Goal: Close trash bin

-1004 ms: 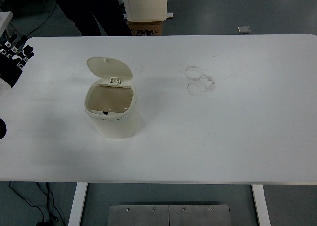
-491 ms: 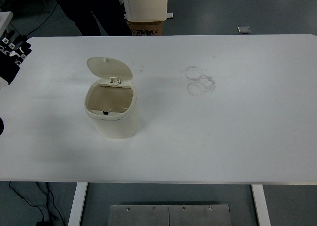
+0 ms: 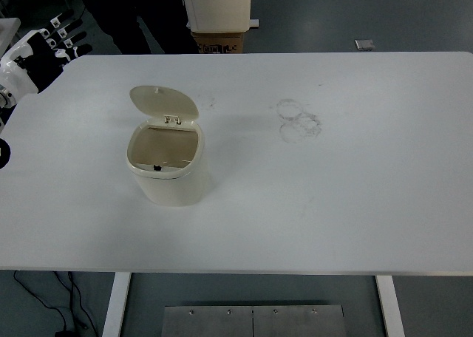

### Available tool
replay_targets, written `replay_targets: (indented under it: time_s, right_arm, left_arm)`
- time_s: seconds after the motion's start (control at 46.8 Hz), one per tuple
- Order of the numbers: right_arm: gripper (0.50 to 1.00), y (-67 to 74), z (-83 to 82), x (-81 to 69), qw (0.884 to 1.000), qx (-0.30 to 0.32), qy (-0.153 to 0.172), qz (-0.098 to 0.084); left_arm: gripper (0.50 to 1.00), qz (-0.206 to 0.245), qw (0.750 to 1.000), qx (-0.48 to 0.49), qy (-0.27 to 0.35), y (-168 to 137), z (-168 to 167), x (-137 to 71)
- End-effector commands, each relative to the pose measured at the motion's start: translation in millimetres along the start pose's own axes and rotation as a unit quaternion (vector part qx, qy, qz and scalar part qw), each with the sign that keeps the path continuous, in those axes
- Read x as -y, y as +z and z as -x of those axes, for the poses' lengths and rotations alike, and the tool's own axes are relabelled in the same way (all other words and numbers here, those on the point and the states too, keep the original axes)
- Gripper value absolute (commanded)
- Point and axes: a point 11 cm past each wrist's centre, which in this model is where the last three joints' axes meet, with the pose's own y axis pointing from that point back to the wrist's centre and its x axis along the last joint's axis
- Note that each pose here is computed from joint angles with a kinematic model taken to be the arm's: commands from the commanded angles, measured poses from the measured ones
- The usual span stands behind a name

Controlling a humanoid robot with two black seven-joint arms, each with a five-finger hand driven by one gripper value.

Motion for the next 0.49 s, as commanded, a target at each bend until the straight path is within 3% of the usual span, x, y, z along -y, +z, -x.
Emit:
replay_targets:
  time_s: [0.0, 0.47]
  right_arm:
    - [0.991, -0.1, 0.0, 0.0, 1.0, 0.0, 0.0, 0.0]
    - [0.991, -0.1, 0.0, 0.0, 1.0, 0.0, 0.0, 0.0]
  left_arm:
    - [1.0, -0.025, 0.999, 0.034, -0.02, 6, 5, -3]
    - [1.0, -0.092, 0.97, 0.162, -0.155, 57, 77, 6]
